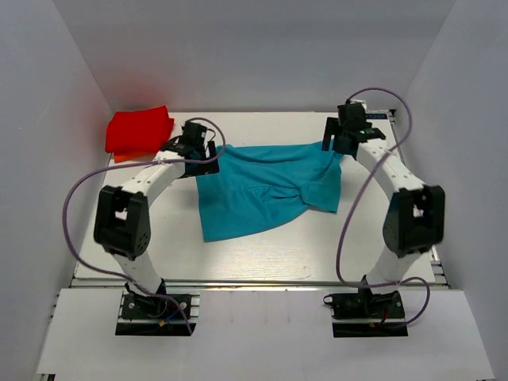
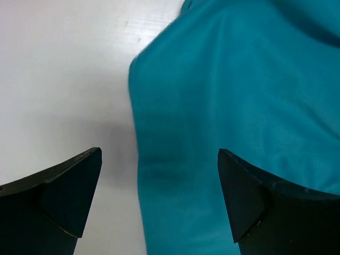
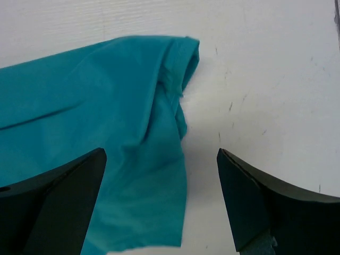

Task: Fold and stack the t-shirts
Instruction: Flatten out the tshirt

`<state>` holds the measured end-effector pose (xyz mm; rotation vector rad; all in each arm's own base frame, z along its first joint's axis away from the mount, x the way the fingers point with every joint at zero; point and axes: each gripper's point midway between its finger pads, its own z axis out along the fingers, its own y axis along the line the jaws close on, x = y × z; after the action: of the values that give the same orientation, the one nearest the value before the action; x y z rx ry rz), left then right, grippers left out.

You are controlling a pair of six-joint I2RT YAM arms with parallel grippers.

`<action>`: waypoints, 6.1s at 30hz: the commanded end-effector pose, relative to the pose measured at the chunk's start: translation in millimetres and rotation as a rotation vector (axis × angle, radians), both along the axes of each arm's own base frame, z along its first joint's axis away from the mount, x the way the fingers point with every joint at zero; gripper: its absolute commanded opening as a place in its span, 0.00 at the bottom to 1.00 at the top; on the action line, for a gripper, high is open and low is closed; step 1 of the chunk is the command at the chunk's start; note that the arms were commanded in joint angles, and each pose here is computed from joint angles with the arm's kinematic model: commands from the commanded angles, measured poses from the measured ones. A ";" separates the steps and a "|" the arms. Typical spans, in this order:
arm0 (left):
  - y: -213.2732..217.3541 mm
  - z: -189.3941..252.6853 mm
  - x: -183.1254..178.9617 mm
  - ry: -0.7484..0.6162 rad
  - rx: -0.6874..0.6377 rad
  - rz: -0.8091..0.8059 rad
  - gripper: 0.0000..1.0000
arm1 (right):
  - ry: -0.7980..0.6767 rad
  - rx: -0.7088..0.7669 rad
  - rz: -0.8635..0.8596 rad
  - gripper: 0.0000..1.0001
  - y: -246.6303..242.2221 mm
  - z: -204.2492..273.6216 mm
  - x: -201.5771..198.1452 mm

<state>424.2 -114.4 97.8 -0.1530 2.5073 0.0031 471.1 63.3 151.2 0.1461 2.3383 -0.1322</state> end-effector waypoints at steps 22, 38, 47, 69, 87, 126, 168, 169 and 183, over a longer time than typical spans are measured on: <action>29.5 -80.6 -57.1 0.159 -0.079 0.128 0.83 | -0.014 0.188 -0.070 0.90 -3.4 -11.8 -108.9; -6.9 -92.0 -81.4 0.154 -0.271 -0.050 0.00 | 0.087 0.170 -0.103 0.90 -9.3 -42.2 -126.4; -11.5 -53.9 -72.5 0.016 -0.303 -0.100 0.00 | 0.236 0.230 -0.062 0.89 2.8 -85.0 -164.4; -4.4 -27.6 -70.2 -0.068 -0.266 -0.123 0.00 | 0.279 0.248 -0.132 0.59 5.8 -139.0 -145.7; 0.9 110.0 -31.9 -0.359 -0.273 -0.079 0.00 | -0.140 0.285 0.045 0.00 14.6 43.2 -106.9; 72.5 495.2 -178.5 -1.261 -0.160 -0.093 0.00 | -1.331 -0.064 0.101 0.00 -72.8 501.2 -300.2; 38.5 164.6 24.9 -0.635 -0.046 0.012 0.00 | -0.607 0.147 0.105 0.00 -15.1 141.0 -51.0; 42.4 154.0 34.3 -0.617 -0.032 0.028 0.00 | -0.570 0.134 0.102 0.00 -14.7 125.7 -36.6; 25.9 46.6 182.6 -0.470 -0.017 -0.021 0.00 | -0.260 0.056 0.066 0.00 -7.5 9.7 77.3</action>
<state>586.6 -90.0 111.0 -0.1340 2.1200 -0.0342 534.3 61.9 142.9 0.0879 2.1255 0.0090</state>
